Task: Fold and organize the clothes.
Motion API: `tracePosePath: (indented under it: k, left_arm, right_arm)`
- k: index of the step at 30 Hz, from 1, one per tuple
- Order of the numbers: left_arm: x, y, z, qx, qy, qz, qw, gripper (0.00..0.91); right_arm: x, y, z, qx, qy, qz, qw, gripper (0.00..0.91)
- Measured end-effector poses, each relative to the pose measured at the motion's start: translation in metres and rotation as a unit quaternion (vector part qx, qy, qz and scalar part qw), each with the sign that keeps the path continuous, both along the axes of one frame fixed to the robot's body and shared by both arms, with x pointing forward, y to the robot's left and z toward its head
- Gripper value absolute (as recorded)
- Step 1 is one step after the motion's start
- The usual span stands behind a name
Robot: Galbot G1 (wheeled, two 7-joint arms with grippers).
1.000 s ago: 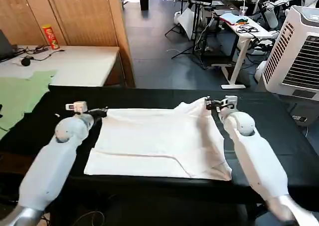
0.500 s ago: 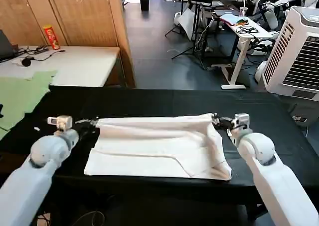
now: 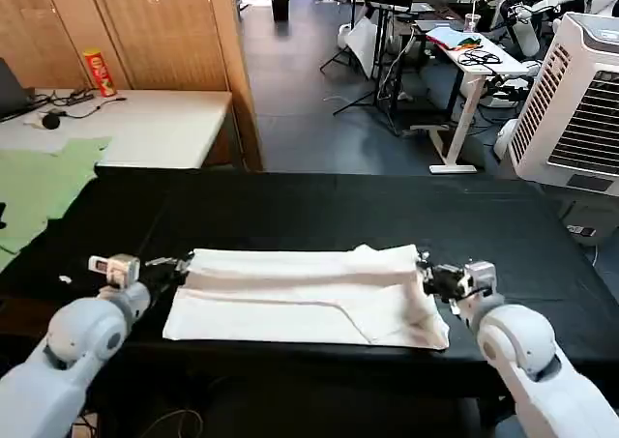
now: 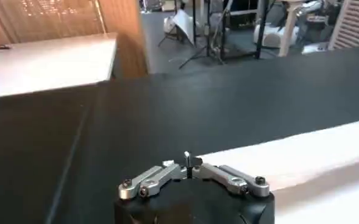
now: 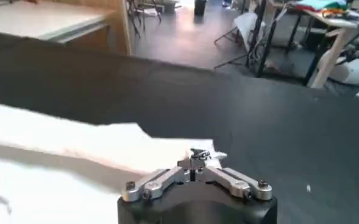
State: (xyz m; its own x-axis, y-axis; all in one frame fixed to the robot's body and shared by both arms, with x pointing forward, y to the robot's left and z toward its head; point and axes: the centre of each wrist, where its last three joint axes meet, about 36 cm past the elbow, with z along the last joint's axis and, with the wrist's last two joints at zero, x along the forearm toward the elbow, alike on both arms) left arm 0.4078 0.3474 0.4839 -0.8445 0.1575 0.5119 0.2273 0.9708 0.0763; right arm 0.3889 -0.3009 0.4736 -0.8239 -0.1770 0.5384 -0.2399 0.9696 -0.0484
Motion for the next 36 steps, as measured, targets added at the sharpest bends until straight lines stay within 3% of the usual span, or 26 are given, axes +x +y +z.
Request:
tracePosePath:
  k: [18, 19, 20, 21, 31, 34, 36]
  left_arm:
    - [-0.030, 0.004, -0.028, 0.010, 0.022, 0.018, 1.000, 0.059]
    - [-0.031, 0.004, -0.029, 0.010, 0.023, 0.019, 1.000, 0.146]
    - [-0.032, 0.003, -0.030, 0.010, 0.024, 0.020, 0.999, 0.878]
    - [-0.034, 0.003, -0.030, 0.011, 0.024, 0.020, 0.999, 0.878]
    - [-0.047, -0.001, -0.022, 0.019, 0.027, 0.019, 0.999, 0.878]
    - [-0.045, 0.000, -0.016, 0.016, 0.019, 0.020, 0.999, 0.878]
    - [-0.040, 0.000, -0.015, 0.008, 0.011, 0.028, 1.000, 0.878]
  right_arm:
    - [-0.027, 0.002, -0.003, 0.001, 0.022, 0.001, 1.000, 0.078]
    - [-0.028, 0.002, -0.002, 0.000, 0.021, 0.001, 1.000, 0.137]
    - [-0.030, 0.002, -0.001, 0.000, 0.021, 0.000, 1.000, 0.410]
    - [-0.031, 0.002, -0.001, -0.001, 0.020, -0.001, 1.000, 0.878]
    - [-0.043, -0.002, 0.023, 0.004, -0.009, -0.019, 1.000, 0.878]
    - [-0.034, -0.002, 0.023, 0.004, -0.020, -0.041, 0.999, 0.878]
    - [-0.024, -0.001, 0.018, 0.005, -0.043, -0.053, 0.998, 0.878]
